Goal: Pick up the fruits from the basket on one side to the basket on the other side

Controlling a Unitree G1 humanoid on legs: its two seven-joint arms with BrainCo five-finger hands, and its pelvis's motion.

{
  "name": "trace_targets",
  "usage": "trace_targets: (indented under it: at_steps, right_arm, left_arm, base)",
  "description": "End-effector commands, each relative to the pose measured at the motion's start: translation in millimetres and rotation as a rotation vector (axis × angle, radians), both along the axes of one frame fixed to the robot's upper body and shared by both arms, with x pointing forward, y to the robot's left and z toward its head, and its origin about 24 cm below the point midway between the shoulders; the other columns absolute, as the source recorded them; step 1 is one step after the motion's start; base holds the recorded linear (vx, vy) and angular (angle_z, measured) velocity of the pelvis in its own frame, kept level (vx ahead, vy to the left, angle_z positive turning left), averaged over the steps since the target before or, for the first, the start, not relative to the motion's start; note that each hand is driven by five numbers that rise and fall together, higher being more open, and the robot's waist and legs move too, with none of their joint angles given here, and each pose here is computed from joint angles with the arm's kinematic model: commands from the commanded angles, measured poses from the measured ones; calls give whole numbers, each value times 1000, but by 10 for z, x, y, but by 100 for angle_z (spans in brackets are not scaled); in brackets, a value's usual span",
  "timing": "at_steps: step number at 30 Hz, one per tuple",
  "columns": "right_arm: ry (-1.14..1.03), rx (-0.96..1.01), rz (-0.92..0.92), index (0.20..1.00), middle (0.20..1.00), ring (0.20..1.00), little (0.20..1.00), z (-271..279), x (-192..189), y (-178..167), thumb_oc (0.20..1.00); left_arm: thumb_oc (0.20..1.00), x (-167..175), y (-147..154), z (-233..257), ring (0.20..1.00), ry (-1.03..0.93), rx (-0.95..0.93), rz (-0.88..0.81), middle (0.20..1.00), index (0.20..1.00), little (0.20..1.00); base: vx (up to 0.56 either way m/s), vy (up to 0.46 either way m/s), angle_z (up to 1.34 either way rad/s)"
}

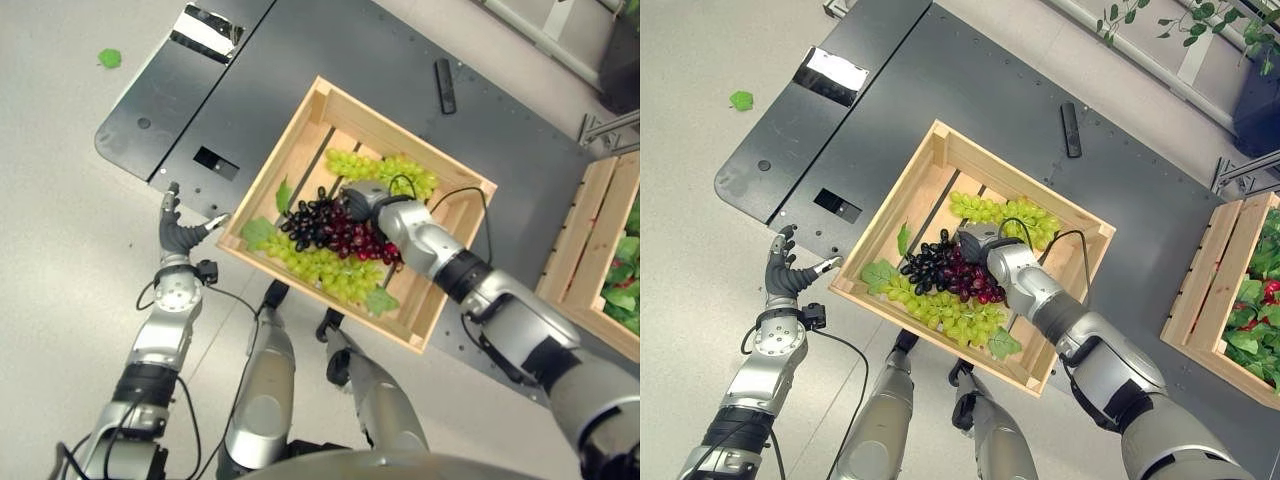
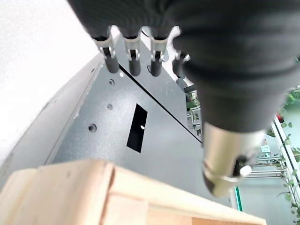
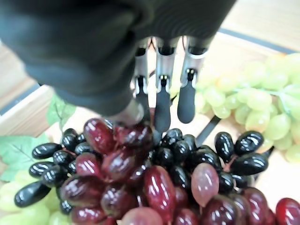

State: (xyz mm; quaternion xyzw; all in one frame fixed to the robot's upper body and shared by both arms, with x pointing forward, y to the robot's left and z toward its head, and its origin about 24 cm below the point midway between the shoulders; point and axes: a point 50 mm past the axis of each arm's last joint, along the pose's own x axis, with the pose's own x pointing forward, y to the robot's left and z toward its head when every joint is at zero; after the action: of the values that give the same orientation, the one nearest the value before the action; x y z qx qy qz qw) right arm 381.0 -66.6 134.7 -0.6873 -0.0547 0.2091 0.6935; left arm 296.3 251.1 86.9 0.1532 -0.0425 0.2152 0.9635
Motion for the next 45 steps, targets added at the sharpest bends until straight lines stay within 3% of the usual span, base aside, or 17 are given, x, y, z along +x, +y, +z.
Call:
trace_targets:
  at_steps: [1, 11, 17, 23, 29, 38, 39, 45]
  right_arm:
    - [-84, 35, 80, 200, 200, 200, 200, 218, -61, 184, 200]
    - [-98, 42, 67, 200, 200, 200, 200, 253, -54, 124, 200]
    - [-166, 124, 117, 200, 200, 200, 200, 560, -110, 77, 200]
    - [-305, 296, 197, 200, 200, 200, 200, 1218, -287, -239, 200]
    - [-402, 329, 140, 200, 200, 200, 200, 1640, -323, -638, 200]
    - [-464, 311, 157, 200, 200, 200, 200, 2040, -413, -769, 200]
    - [-471, 293, 162, 1000, 1000, 1000, 1000, 2072, -427, -764, 1000]
    - [-421, 195, 200, 1000, 1000, 1000, 1000, 1995, -431, -643, 1000]
  left_arm:
    - [1000, -12, 91, 361, 1000, -138, 89, 22, 1000, 1000, 1000]
    - [1000, -19, 107, 350, 1000, -132, 83, 23, 1000, 1000, 1000]
    - [1000, -37, 145, 380, 1000, -144, 89, 32, 1000, 1000, 1000]
    - [1000, -126, 262, 469, 1000, -181, 118, 51, 1000, 1000, 1000]
    - [1000, -182, 308, 493, 1000, -194, 122, 35, 1000, 1000, 1000]
    - [1000, -231, 363, 474, 1000, -185, 115, 25, 1000, 1000, 1000]
    - [1000, -232, 360, 471, 1000, -183, 115, 20, 1000, 1000, 1000]
    - [1000, -227, 348, 447, 1000, -165, 115, 5, 1000, 1000, 1000]
  base:
    - [0, 0, 0]
    - [0, 0, 0]
    - [0, 0, 0]
    - [0, 0, 0]
    - [5, -1, 0]
    - [0, 0, 0]
    - [0, 0, 0]
    - [0, 0, 0]
